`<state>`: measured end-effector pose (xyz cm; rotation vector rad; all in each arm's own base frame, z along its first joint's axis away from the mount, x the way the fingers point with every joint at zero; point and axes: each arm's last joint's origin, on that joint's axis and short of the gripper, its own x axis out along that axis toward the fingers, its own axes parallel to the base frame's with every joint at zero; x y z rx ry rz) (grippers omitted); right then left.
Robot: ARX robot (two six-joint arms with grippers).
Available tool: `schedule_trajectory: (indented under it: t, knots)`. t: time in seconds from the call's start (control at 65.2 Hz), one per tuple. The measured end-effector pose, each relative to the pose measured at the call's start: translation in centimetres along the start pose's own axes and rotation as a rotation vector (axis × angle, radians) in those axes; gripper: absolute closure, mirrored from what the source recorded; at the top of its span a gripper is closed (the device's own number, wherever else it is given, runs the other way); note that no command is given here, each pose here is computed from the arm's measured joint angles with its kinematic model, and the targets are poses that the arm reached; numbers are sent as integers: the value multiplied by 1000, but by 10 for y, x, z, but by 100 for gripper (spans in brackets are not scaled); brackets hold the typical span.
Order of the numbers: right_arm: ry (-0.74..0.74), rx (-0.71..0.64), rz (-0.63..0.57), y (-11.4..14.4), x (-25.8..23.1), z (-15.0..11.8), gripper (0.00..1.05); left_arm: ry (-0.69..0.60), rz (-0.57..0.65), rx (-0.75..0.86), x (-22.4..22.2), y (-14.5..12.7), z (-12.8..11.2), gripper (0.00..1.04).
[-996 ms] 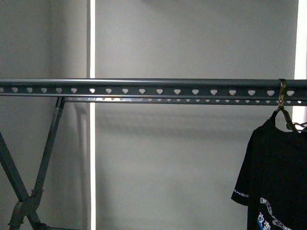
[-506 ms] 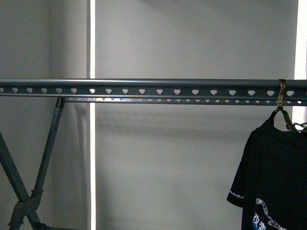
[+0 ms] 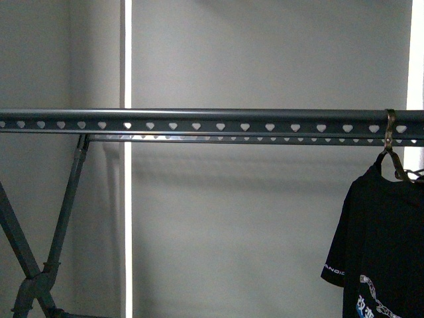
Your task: Hang clothes on hanger
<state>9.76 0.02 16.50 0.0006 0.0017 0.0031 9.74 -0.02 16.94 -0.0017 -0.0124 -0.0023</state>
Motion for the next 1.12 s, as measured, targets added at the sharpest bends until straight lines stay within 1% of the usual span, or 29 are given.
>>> schedule_trajectory:
  t: [0.445,0.491,0.521,0.981,1.012,1.073,1.119]
  knots:
    - [0,0,0,0,0,0,7,-4,0,0,-1,0,0,101]
    - [0,0,0,0,0,0,7,-4,0,0,-1,0,0,94]
    - [0,0,0,0,0,0,7,-4,0,0,-1,0,0,87]
    - [0,0,0,0,0,0,7,-4,0,0,-1,0,0,7]
    - [0,0,0,0,0,0,7,-4,0,0,-1,0,0,5]
    - [0,0,0,0,0,0,7,-4,0,0,-1,0,0,7]
    - [0,0,0,0,0,0,7,-4,0,0,-1,0,0,6]
